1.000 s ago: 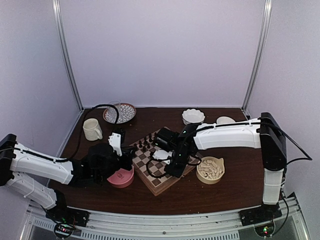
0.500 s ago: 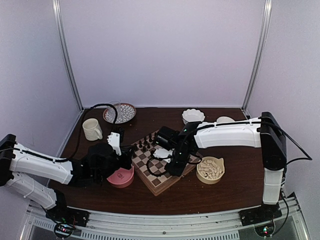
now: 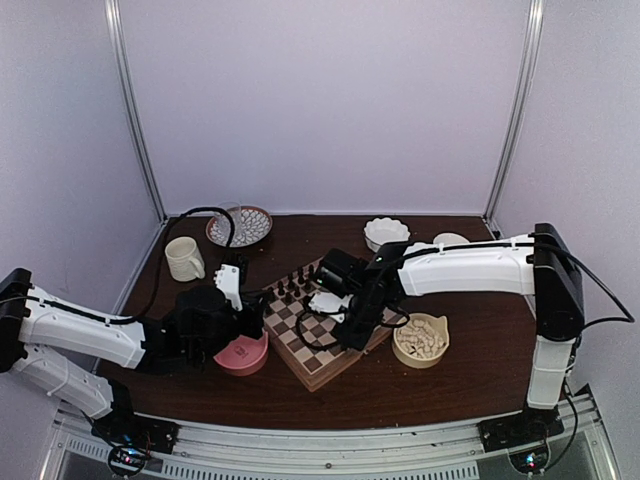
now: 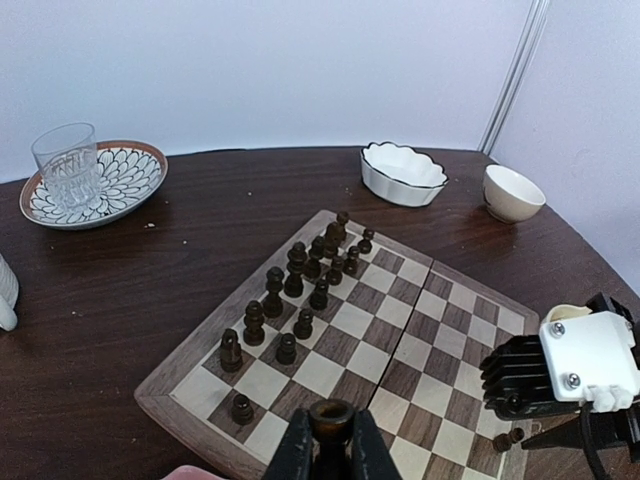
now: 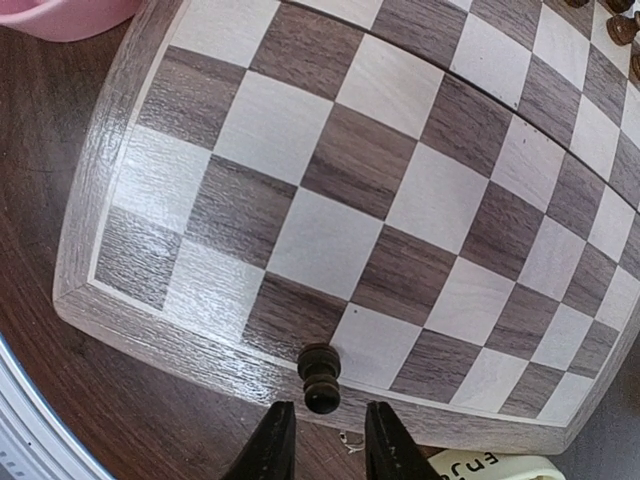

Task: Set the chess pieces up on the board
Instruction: Place the pawn on the chessboard.

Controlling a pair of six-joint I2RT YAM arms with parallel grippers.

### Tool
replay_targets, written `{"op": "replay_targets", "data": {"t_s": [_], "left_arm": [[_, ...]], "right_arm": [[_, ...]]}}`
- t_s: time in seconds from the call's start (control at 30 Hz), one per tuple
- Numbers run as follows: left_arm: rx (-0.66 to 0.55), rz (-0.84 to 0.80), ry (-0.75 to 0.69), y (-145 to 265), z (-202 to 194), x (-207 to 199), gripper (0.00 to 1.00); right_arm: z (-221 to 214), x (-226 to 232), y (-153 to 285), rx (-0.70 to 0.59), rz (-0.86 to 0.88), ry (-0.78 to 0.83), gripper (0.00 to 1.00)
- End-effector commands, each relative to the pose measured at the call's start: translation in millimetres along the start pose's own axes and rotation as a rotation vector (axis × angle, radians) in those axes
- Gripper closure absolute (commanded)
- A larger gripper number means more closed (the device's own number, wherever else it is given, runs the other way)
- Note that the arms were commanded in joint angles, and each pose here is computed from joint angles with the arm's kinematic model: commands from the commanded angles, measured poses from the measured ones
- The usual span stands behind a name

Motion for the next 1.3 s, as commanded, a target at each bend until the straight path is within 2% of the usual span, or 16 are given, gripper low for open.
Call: {"op": "replay_targets", "data": {"t_s": [0.0, 0.17, 0.4, 0.77, 0.83, 0.93, 0.97, 1.13, 1.27], "left_arm": [[-0.028, 0.013, 0.025, 3, 9, 3, 1.0], [-0.026, 0.014, 0.025, 2, 8, 3, 1.0], [-0.024, 0.013, 0.024, 2, 8, 3, 1.0], [-0.021, 0.018, 0.022, 2, 8, 3, 1.0], [-0.02, 0.02, 0.021, 2, 7, 3, 1.0], [-0.02, 0.021, 0.021, 2, 7, 3, 1.0], [-0.021, 0.021, 0.021, 2, 8, 3, 1.0], [-0.021, 0.019, 0.022, 2, 8, 3, 1.0], [-0.02, 0.022, 0.023, 1, 8, 3, 1.0]], "right_arm": [[1, -3, 1, -0.012, -0.011, -0.007, 0.72], [2, -3, -1, -0.009, -0.01, -0.007, 0.7], [2, -2, -6, 0.001, -0.005, -0.007, 0.72], [2, -1, -8, 0.003, -0.003, -0.01, 0.88], [2, -1, -9, 0.005, -0.002, -0.009, 0.87], [3, -1, -9, 0.006, -0.002, -0.009, 0.76], [3, -1, -10, 0.008, 0.0, -0.008, 0.75], [3, -1, -12, 0.01, 0.001, -0.007, 0.75], [3, 0, -13, 0.013, 0.004, -0.007, 0.83]]}}
Point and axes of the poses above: each gripper's point midway between its finger pads, its own y axis back along the fingers, its own x axis along the line the jaws close on, z = x × y, the point moved 7 cm from there along y, back along the fingers, and after that the axes turned 14 degrees about -y, right-handed, at the moved point
